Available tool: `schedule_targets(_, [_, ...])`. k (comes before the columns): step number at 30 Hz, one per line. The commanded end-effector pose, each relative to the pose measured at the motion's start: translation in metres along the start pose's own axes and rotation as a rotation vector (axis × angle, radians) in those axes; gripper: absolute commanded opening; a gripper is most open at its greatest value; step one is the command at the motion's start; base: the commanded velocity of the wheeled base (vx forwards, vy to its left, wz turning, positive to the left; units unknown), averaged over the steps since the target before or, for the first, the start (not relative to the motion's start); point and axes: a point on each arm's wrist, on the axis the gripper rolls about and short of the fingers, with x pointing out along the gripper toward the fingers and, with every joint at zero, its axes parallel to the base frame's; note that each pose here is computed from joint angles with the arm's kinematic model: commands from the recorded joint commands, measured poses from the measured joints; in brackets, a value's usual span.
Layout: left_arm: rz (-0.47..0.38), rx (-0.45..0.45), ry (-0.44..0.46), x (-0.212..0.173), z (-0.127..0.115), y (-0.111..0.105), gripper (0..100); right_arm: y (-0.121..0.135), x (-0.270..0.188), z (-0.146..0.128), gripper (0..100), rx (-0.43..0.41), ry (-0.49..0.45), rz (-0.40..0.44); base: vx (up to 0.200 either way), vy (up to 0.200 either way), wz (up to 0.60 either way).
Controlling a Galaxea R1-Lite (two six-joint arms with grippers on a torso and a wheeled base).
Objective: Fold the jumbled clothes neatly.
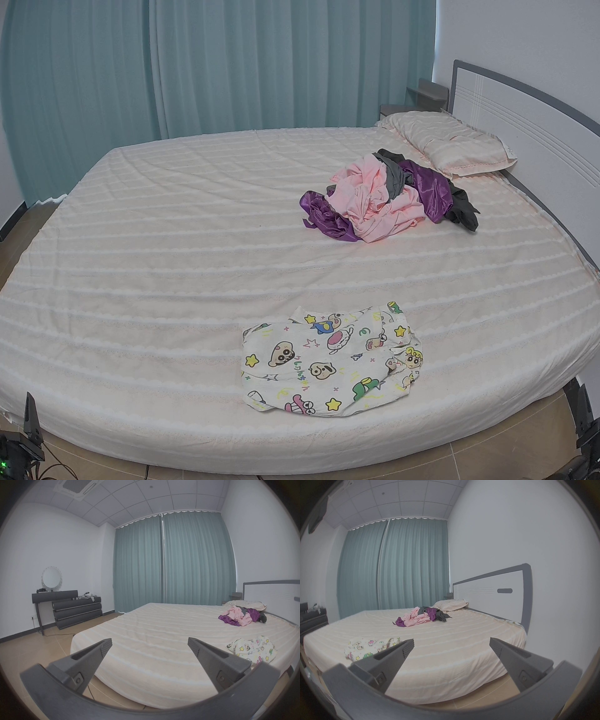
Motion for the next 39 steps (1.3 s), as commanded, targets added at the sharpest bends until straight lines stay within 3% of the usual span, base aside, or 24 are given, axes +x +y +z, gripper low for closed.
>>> schedule_targets(1, [0.025,0.005,-0.049,-0.006,-0.006,0.0,100,0.0,0.0,-0.002,100,-0.098,-0.004,0.0,0.0,0.0,0.0])
schedule_targets(8, [0.004,0.007,-0.06,-0.006,-0.006,0.0,100,0.0,-0.002,-0.003,100,-0.108,-0.032,0.019,0.0,0.0,0.0])
schedule_targets(11, [-0.067,0.01,-0.061,-0.006,-0.006,-0.001,100,0.0,-0.002,-0.003,100,-0.113,-0.035,0.044,0.0,0.0,0.0])
schedule_targets(13, [-0.164,0.004,-0.065,-0.006,-0.007,-0.004,100,0.001,-0.002,-0.004,100,-0.098,-0.036,0.091,0.0,0.0,0.0])
schedule_targets(17, [-0.242,0.0,-0.07,-0.006,-0.006,-0.006,100,0.002,-0.002,-0.004,100,-0.061,-0.033,0.131,0.0,0.0,0.0])
schedule_targets(20, [-0.329,0.0,-0.067,-0.007,-0.007,-0.007,100,0.005,-0.002,-0.007,100,-0.033,-0.006,0.252,0.0,0.0,0.0])
schedule_targets(22, [-0.368,-0.013,-0.063,-0.007,-0.007,-0.008,100,0.005,-0.003,-0.011,100,-0.034,0.043,0.283,0.0,0.0,0.0])
schedule_targets(26, [-0.414,-0.049,-0.053,-0.008,-0.007,-0.009,100,0.005,-0.003,-0.01,100,-0.018,0.036,0.271,0.0,0.0,0.0])
schedule_targets(27, [-0.471,-0.048,-0.05,-0.008,-0.007,-0.01,100,0.005,-0.003,-0.01,100,-0.006,0.038,0.266,0.0,0.0,0.0])
schedule_targets(31, [-0.54,-0.048,-0.045,-0.009,-0.007,-0.012,100,0.005,-0.002,-0.011,100,0.003,0.038,0.247,0.0,0.0,0.0])
schedule_targets(33, [-0.643,-0.073,-0.035,-0.01,-0.007,-0.013,100,0.005,-0.002,-0.011,100,0.001,0.038,0.24,0.0,0.0,0.0])
schedule_targets(39, [-0.641,-0.098,-0.033,-0.01,-0.006,-0.013,100,0.005,-0.002,-0.011,100,0.001,0.038,0.24,0.0,0.0,0.0])
